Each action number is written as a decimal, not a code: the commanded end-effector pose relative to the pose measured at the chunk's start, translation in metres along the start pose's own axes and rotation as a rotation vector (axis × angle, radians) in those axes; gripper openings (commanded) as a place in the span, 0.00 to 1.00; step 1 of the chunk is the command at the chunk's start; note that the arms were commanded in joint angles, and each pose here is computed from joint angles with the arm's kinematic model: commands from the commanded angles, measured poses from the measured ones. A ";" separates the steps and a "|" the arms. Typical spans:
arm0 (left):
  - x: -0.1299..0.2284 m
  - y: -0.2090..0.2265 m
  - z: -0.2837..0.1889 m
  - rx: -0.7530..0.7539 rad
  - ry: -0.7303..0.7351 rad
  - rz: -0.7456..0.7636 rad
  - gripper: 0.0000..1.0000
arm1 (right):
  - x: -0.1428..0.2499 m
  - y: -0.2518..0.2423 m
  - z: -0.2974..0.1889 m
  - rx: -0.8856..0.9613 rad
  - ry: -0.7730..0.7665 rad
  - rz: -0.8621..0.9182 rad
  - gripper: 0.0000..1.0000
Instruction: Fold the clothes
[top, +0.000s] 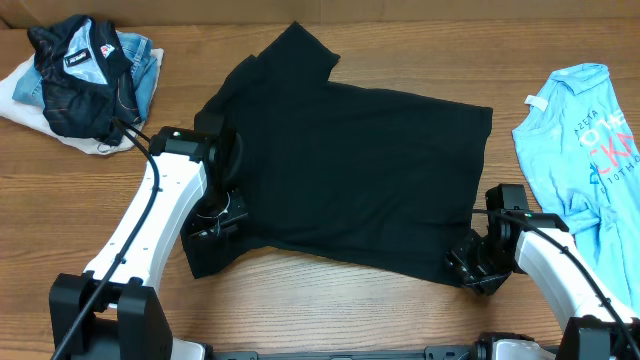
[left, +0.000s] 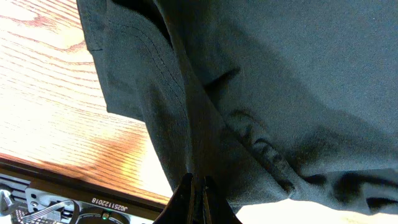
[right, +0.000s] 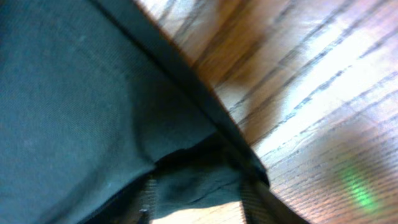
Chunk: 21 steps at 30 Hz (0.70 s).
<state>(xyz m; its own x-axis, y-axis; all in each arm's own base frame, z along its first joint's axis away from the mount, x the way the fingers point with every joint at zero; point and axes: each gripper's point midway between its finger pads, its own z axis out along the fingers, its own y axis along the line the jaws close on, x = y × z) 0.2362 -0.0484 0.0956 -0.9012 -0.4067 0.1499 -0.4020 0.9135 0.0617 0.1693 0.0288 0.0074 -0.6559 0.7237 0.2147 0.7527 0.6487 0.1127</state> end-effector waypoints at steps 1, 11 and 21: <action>-0.002 -0.005 -0.010 0.030 -0.030 0.023 0.05 | 0.000 0.001 0.000 -0.011 -0.005 0.011 0.37; 0.001 -0.003 -0.010 0.025 -0.018 0.022 0.04 | 0.004 -0.003 -0.001 0.005 0.012 0.078 0.04; 0.004 -0.002 -0.021 0.019 -0.009 0.022 0.04 | -0.007 0.006 -0.029 0.028 -0.029 0.133 0.04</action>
<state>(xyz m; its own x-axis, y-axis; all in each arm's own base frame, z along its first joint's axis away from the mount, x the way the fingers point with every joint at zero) 0.2235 -0.0474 0.1040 -0.8908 -0.4084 0.1993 -0.3991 0.9128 0.0870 0.1580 0.0275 0.0219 -0.5655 0.7821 0.2617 0.8142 0.5799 0.0264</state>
